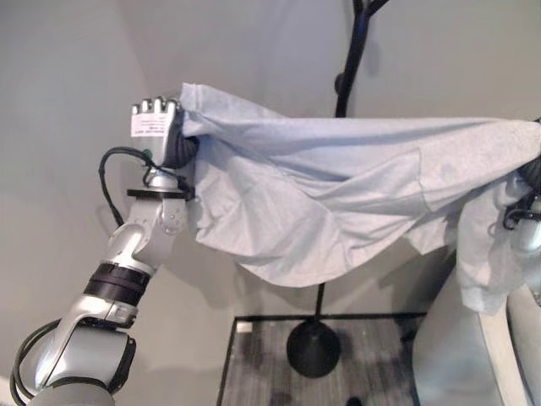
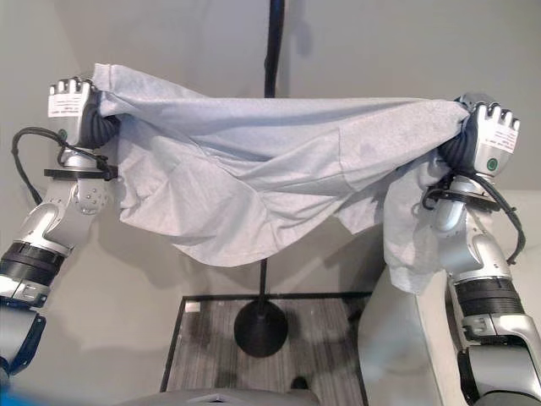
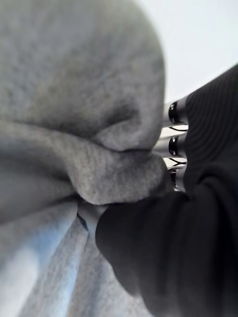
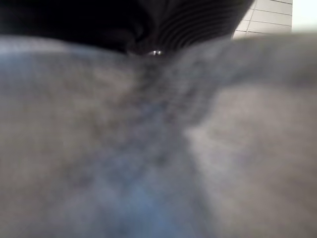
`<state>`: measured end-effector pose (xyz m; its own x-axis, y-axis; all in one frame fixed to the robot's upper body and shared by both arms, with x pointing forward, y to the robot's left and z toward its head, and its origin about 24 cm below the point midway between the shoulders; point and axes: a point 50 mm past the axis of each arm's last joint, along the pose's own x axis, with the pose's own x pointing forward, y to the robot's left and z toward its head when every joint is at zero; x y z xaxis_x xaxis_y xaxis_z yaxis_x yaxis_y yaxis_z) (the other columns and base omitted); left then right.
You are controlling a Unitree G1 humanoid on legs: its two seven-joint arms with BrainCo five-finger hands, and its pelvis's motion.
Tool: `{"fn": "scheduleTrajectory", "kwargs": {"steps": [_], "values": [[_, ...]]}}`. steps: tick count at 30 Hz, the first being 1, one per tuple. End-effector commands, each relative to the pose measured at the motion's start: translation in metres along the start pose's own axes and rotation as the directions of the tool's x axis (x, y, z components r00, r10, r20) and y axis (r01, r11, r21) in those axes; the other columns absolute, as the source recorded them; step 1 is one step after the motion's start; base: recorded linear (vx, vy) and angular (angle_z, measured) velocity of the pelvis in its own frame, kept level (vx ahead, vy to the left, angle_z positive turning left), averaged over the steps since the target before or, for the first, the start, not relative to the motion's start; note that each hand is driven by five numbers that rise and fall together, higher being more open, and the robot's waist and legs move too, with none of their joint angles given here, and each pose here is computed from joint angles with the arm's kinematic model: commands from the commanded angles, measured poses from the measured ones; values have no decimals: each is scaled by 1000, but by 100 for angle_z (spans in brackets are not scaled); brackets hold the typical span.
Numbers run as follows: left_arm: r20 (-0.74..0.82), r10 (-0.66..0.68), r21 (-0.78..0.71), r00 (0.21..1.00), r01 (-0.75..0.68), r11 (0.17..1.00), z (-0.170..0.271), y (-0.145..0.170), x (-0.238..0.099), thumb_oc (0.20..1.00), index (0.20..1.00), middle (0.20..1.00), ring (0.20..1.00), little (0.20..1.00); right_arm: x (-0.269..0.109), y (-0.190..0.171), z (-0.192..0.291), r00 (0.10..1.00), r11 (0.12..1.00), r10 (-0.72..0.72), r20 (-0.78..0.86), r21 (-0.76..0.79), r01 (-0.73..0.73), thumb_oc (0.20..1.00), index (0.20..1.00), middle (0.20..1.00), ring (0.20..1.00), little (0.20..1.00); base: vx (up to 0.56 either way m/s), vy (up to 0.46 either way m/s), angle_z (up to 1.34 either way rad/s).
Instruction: Hang the clothes on the sofa on the clothes rack.
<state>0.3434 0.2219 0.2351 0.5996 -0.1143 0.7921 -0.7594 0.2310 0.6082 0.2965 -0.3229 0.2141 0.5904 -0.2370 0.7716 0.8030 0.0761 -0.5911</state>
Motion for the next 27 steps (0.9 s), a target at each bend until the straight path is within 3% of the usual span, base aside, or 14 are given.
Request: {"fn": "scheduleTrajectory", "kwargs": {"steps": [1,7,15,21,27], "values": [[16,78,116,997,-80,990,-11,29,51,200,200,200,200,200,39,-34,-7,990,990,-141,20,-27,142,200,200,200,200,200,148,-145,20],[-28,33,175,999,-28,984,-17,29,73,200,200,200,200,200,58,-36,-11,995,994,-100,16,-47,100,200,200,200,200,200,143,-113,21],[-204,-149,353,967,215,911,-52,11,74,200,200,200,200,200,104,-25,5,997,989,63,36,-137,-58,200,200,200,200,200,166,-88,9],[-353,-253,366,901,382,849,-91,-4,23,200,200,200,200,200,80,0,6,977,968,196,84,-175,-179,200,200,200,200,200,95,-63,3],[-445,-390,214,806,519,828,-94,-43,-48,200,200,200,200,200,24,33,-14,936,926,350,33,-166,-340,200,200,200,200,200,18,-53,8]]}}
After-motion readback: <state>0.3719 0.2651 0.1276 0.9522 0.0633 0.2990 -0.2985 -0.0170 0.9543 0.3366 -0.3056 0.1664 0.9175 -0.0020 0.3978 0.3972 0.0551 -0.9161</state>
